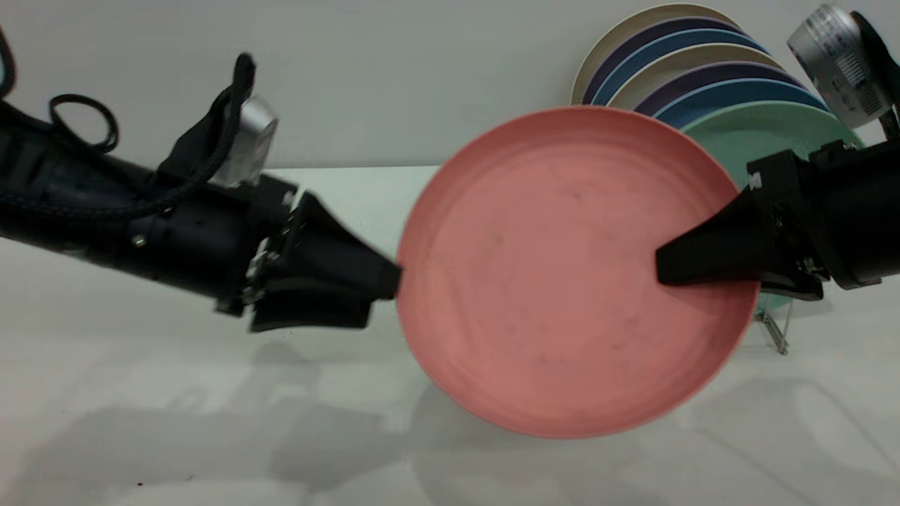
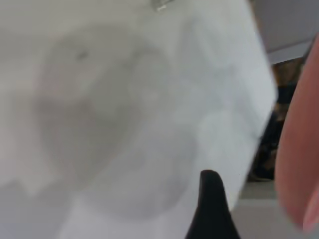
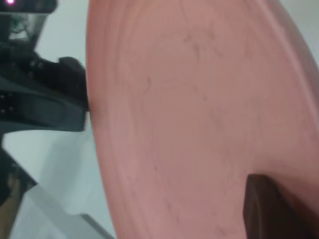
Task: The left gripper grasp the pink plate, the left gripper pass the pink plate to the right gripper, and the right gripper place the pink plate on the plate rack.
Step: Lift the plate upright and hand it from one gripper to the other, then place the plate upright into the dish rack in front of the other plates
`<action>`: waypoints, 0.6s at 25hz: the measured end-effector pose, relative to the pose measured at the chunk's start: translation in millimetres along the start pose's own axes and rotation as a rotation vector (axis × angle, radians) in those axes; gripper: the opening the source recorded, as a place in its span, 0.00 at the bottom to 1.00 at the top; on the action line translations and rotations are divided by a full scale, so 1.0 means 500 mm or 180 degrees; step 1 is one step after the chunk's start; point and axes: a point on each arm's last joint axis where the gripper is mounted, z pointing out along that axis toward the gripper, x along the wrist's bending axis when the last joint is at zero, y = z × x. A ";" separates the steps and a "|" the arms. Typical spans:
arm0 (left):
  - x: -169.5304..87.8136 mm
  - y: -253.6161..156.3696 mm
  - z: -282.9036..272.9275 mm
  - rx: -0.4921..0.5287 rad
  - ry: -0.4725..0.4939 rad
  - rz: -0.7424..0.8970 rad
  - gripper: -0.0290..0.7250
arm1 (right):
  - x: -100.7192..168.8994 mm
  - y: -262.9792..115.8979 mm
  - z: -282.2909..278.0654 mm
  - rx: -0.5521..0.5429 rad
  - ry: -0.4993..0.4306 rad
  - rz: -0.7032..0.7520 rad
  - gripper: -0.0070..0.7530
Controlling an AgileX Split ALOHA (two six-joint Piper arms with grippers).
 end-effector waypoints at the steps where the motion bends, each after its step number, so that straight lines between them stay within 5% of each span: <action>1: 0.009 -0.001 -0.007 0.0014 0.0080 -0.0042 0.80 | -0.003 0.000 0.000 0.0008 -0.0060 -0.0028 0.13; 10: 0.067 0.001 -0.081 0.0000 0.0834 -0.0244 0.81 | -0.017 0.018 -0.052 0.0102 -0.1037 -0.0948 0.13; 15: 0.066 0.006 -0.112 0.0007 0.1188 -0.0187 0.81 | 0.037 0.039 -0.116 0.0063 -0.1186 -0.1986 0.13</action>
